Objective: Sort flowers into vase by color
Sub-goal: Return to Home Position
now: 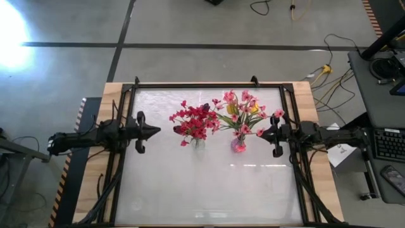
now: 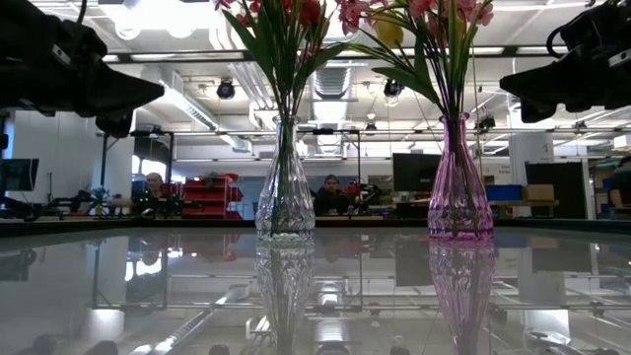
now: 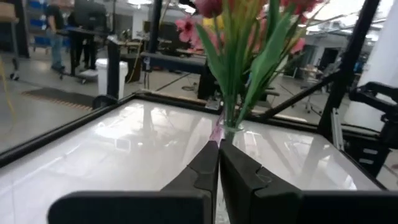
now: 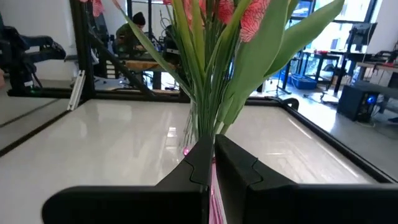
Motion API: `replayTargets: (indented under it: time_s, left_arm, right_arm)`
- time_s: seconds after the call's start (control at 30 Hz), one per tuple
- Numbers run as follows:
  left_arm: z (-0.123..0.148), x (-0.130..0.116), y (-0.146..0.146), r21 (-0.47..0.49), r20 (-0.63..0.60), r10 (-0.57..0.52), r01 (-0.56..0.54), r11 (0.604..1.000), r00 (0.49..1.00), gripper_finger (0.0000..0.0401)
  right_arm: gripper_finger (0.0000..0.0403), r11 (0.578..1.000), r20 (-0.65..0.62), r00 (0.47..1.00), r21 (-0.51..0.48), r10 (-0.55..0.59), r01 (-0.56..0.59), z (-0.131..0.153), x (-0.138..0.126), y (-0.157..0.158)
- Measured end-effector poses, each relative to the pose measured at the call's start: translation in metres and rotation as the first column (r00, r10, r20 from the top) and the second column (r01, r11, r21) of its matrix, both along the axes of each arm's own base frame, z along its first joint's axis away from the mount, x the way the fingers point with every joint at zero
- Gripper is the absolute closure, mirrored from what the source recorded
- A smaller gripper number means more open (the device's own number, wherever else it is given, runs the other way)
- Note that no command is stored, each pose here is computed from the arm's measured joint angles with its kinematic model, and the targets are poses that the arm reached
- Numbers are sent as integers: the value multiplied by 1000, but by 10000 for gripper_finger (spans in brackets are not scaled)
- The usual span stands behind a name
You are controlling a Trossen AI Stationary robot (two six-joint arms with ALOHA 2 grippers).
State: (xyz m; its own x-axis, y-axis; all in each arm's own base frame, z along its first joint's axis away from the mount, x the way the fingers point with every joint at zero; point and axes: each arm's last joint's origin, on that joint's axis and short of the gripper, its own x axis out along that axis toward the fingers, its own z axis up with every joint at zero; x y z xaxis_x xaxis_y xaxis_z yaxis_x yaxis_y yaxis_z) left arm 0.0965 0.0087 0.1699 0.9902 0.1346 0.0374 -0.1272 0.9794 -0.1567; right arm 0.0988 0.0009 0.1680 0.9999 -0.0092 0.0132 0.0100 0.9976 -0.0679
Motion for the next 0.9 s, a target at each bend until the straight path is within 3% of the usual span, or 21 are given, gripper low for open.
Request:
replayTargets:
  time_s: [0.17, 0.33, 0.9]
  left_arm:
    - [0, 0, -1, 59, -10, -5, 6, 998, 1000, 401]
    - [-3, 2, -2, 15, -50, -49, 49, 999, 998, 401]
    - [-10, 7, -2, 3, -127, -49, 49, 999, 991, 401]
  right_arm:
    - [390, 1000, 0, 1000, -21, 0, 0, 0, 0, 0]
    - [390, 1000, 0, 1000, -20, 0, 0, 0, 0, 0]
    - [390, 1000, 0, 1000, -12, 0, 0, 0, 0, 0]
